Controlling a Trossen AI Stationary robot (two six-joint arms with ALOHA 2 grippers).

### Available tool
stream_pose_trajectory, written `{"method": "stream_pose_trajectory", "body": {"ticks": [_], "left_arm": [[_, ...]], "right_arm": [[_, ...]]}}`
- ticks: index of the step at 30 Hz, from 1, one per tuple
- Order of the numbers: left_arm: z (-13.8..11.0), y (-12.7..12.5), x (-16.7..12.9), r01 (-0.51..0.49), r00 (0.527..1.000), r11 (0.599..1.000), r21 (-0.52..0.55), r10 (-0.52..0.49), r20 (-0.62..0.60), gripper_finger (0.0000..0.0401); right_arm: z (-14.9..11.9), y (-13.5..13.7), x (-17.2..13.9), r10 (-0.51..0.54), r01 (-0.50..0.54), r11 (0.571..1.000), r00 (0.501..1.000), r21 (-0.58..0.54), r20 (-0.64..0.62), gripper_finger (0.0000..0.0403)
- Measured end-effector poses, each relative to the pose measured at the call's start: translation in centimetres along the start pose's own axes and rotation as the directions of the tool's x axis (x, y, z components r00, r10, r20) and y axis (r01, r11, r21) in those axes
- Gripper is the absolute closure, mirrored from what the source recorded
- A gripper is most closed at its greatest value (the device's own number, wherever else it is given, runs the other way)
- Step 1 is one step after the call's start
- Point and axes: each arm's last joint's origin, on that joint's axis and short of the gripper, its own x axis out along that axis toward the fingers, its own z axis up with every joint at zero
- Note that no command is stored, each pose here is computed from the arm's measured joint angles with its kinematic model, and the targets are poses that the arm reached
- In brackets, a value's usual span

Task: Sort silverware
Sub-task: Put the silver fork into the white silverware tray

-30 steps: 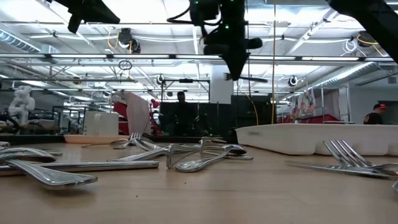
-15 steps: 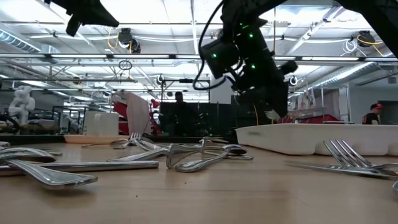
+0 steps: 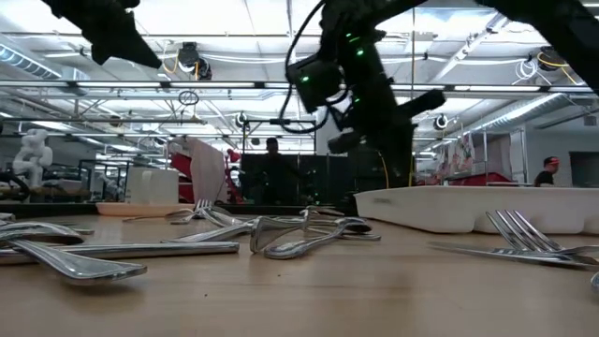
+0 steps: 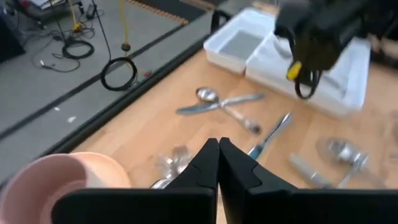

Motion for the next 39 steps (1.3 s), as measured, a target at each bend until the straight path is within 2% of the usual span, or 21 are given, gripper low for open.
{"method": "stream_pose_trajectory", "body": {"ticks": [4,9,18,24,30,39], "left_arm": [[-0.3,0.1,0.0,-0.004,0.999,0.992,0.123,0.008,-0.033,0.0394],[-0.3,0.1,0.0,-0.013,0.999,0.990,0.143,0.017,-0.032,0.0394],[-0.3,0.1,0.0,-0.020,0.999,0.986,0.168,0.025,-0.029,0.0394],[-0.3,0.1,0.0,-0.021,0.999,0.985,0.170,0.026,-0.027,0.0394],[-0.3,0.1,0.0,-0.022,0.999,0.985,0.170,0.027,-0.028,0.0394],[-0.3,0.1,0.0,-0.021,0.999,0.985,0.170,0.026,-0.026,0.0394]], "right_arm": [[1.3,2.3,0.4,0.004,-0.002,0.998,1.000,-0.064,0.027,0.0403],[1.6,4.0,2.2,-0.041,0.041,0.996,0.999,-0.073,0.007,0.0403],[0.8,4.2,2.0,-0.037,0.038,0.998,0.999,-0.042,0.008,0.0402],[-0.7,4.5,2.4,-0.053,0.053,0.997,0.999,-0.056,-0.009,0.0402],[-1.6,4.2,3.8,-0.095,0.087,0.993,0.990,-0.078,-0.103,0.0402],[-2.0,4.0,4.5,-0.124,0.111,0.987,0.986,-0.118,-0.111,0.0397]]}}
